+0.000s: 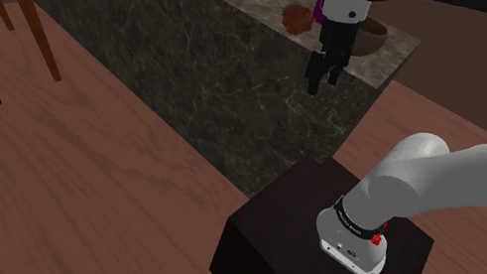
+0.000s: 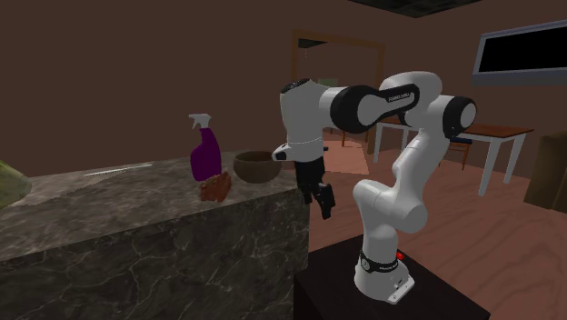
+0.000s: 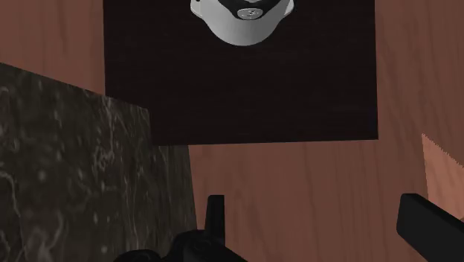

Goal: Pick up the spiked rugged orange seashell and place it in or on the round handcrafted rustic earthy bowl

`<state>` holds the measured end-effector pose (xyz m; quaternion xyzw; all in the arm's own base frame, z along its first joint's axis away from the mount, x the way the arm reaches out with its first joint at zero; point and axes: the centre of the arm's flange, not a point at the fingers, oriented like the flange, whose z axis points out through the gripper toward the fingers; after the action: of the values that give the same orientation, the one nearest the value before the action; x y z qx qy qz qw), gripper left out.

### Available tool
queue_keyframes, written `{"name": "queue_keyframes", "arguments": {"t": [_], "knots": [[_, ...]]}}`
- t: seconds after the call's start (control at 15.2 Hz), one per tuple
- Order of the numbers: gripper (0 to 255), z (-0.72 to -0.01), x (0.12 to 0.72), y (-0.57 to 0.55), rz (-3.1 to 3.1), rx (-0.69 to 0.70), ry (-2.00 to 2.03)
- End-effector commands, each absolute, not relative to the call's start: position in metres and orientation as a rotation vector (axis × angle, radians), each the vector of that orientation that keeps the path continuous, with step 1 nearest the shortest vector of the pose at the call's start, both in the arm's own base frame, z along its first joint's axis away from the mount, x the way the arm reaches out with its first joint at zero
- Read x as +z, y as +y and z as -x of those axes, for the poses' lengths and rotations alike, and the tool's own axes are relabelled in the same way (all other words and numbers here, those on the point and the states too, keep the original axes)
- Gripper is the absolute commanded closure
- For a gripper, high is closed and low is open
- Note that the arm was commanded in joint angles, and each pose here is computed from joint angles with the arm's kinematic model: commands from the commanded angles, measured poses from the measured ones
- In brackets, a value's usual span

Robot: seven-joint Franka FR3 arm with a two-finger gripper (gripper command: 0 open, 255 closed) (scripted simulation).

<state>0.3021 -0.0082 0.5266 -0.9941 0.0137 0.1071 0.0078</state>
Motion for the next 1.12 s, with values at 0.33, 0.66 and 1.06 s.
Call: {"name": "queue_keyframes", "arguments": {"t": [0.33, 0.66, 1.06], "knots": [[0, -0.341, 0.544, -0.042, 3.19, 0.3, -0.052], [0, -0.382, 0.564, -0.072, 3.268, 0.264, -0.151], [0, -0.433, 0.592, -0.102, 3.358, 0.216, -0.277]]}}
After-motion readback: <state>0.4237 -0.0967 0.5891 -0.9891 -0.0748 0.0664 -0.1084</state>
